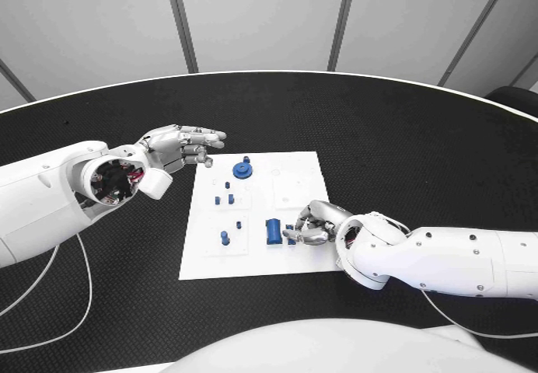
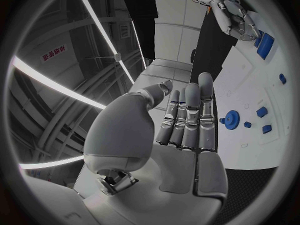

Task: Assemble the parts on the task board

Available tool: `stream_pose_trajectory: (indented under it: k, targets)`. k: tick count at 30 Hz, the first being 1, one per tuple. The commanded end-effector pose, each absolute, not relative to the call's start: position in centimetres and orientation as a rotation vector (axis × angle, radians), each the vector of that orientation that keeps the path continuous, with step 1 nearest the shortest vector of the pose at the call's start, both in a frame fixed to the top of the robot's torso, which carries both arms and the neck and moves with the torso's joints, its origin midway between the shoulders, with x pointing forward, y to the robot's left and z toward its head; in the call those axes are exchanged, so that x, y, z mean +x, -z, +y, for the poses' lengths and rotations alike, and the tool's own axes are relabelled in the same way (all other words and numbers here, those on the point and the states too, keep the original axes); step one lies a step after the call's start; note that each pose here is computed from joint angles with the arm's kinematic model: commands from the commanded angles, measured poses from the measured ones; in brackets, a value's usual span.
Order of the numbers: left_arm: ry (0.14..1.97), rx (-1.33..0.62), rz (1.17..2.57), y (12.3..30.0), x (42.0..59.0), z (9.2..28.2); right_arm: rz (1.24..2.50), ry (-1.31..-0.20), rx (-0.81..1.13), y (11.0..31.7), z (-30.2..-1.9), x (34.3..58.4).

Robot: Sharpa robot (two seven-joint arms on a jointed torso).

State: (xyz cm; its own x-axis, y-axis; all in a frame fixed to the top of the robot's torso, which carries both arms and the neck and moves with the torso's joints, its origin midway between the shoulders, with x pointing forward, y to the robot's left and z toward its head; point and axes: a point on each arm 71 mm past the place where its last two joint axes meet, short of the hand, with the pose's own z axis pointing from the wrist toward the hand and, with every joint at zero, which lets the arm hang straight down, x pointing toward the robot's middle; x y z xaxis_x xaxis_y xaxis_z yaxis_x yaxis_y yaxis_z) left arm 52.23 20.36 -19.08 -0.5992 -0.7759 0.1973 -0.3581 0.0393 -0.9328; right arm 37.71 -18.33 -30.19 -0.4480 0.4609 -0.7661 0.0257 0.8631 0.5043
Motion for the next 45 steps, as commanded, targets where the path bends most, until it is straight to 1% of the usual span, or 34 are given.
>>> stream_pose_trajectory:
  k: [1,9,15,21,28,45]
  targets:
    - [1.579,-1.147,1.961,19.1,52.2,20.4,1.988,-0.521,0.356,30.2,-18.3,37.7]
    - [1.580,-1.147,1.962,19.1,52.2,20.4,1.980,-0.534,0.355,30.0,-18.3,37.6]
    - [1.576,-1.149,1.959,19.1,52.2,20.5,1.960,-0.574,0.342,29.5,-18.6,37.1]
    - [1.574,-1.151,1.955,19.1,52.2,20.7,1.986,-0.594,0.310,29.3,-18.8,36.5]
    - [1.577,-1.149,1.955,19.1,52.2,20.6,2.004,-0.587,0.300,29.3,-19.1,36.4]
    - [1.577,-1.150,1.954,19.1,52.2,20.7,2.017,-0.556,0.299,29.9,-19.4,36.9]
